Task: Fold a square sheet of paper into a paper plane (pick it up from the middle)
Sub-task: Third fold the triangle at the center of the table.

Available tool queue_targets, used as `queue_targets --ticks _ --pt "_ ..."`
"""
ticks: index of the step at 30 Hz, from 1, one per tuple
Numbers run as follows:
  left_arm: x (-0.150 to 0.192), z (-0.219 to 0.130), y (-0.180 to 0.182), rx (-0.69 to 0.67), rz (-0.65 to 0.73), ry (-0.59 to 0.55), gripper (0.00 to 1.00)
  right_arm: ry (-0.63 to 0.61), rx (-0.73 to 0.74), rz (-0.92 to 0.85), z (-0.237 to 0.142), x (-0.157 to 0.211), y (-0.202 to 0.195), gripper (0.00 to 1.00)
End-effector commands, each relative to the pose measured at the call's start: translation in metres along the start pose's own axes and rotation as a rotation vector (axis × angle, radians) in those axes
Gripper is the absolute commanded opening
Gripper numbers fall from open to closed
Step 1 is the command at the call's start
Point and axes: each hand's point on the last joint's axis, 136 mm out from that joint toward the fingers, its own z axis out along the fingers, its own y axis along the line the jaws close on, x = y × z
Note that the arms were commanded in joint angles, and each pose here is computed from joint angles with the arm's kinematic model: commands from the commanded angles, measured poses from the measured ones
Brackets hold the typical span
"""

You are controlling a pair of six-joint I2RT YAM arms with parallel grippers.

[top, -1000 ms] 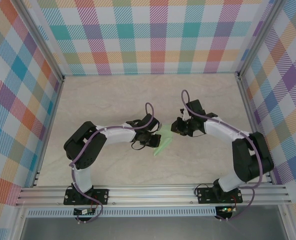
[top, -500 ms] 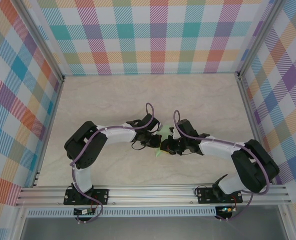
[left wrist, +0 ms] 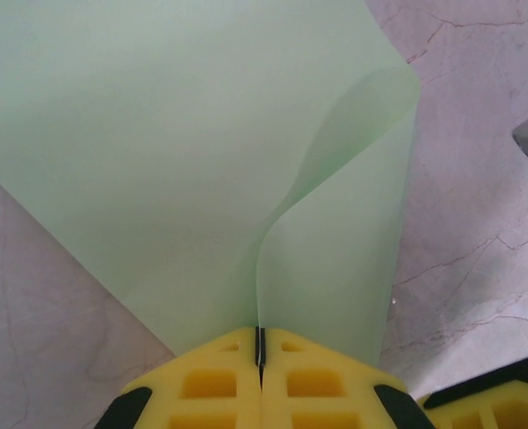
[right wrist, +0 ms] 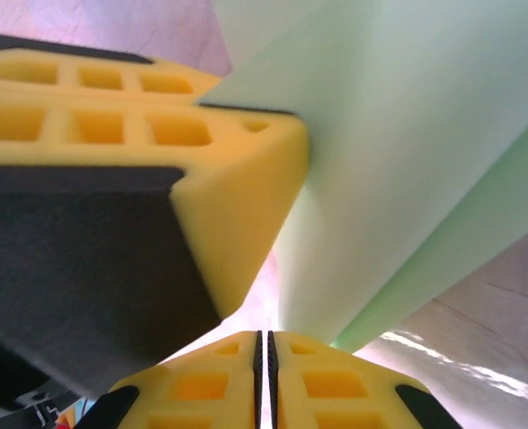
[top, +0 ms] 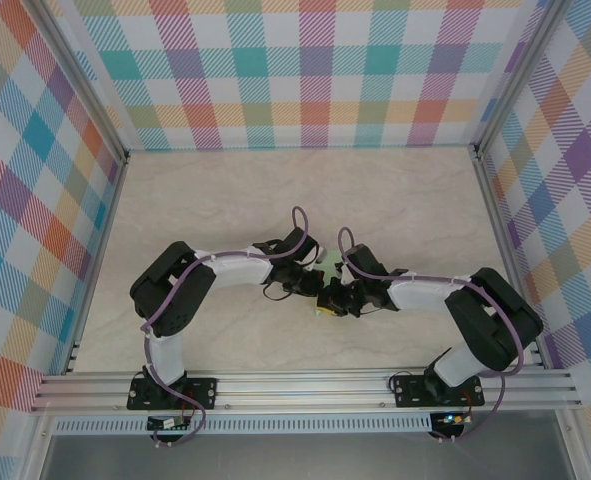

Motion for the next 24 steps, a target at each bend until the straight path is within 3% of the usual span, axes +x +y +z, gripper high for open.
queue_targets --ticks 1,24 --pt "0.005 0.004 0.004 0.008 -0.033 0.037 0.05 -0.018 0.05 -0.011 -0.003 -0.001 -0.007 0.13" --pt "0.0 0.008 -0.004 0.053 -0.012 0.032 0.06 -0.023 0.045 -0.028 -0.008 0.001 -0.006 0.15"
